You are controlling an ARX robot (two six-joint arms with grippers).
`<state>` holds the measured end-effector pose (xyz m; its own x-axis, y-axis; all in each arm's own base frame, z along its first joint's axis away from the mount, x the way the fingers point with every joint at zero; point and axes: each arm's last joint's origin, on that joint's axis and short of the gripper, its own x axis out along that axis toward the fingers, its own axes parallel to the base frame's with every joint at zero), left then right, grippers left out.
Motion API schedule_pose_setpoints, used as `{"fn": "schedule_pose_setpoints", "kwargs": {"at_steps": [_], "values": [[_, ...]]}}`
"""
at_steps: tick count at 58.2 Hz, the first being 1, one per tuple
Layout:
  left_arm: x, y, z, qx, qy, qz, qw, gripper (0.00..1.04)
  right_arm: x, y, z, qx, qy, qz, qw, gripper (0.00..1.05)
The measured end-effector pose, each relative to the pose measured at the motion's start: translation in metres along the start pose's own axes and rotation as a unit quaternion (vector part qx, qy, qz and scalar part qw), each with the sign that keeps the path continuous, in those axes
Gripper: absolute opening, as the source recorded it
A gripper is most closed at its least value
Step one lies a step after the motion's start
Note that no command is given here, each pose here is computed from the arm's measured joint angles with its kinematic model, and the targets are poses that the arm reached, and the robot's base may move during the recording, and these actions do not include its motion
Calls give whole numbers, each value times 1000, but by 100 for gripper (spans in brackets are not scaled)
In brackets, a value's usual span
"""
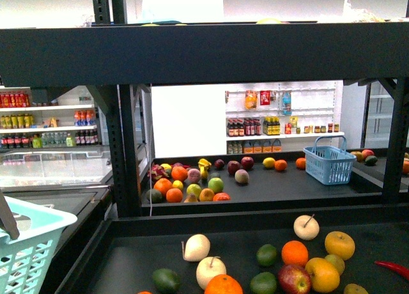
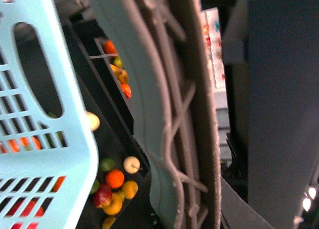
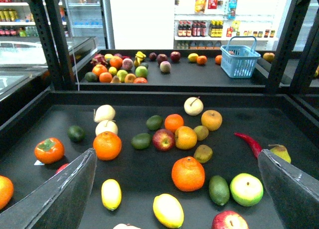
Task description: Pick lemon from shelf
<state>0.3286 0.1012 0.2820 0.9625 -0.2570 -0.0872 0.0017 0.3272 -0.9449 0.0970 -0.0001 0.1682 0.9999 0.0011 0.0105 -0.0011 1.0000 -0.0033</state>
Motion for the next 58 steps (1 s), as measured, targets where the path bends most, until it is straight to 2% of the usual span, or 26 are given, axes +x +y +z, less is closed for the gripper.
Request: {"fn": "schedule_pose_setpoints", "kwargs": {"at_steps": [11, 21, 27, 46, 58], "values": [[10, -38, -46, 67, 91, -56, 992, 9, 0, 0, 0, 0, 0, 0, 1000, 97], [26, -53, -92, 106, 175, -91, 975, 9, 0, 0, 0, 0, 0, 0, 1000, 97], [40, -56, -121, 115, 219, -117, 962, 9, 0, 0, 0, 0, 0, 0, 1000, 97], [85, -44, -178, 125, 286, -133, 941, 9, 0, 0, 0, 0, 0, 0, 1000, 97], [106, -52, -216, 130, 334, -165, 919, 9, 0, 0, 0, 0, 0, 0, 1000, 97]]}}
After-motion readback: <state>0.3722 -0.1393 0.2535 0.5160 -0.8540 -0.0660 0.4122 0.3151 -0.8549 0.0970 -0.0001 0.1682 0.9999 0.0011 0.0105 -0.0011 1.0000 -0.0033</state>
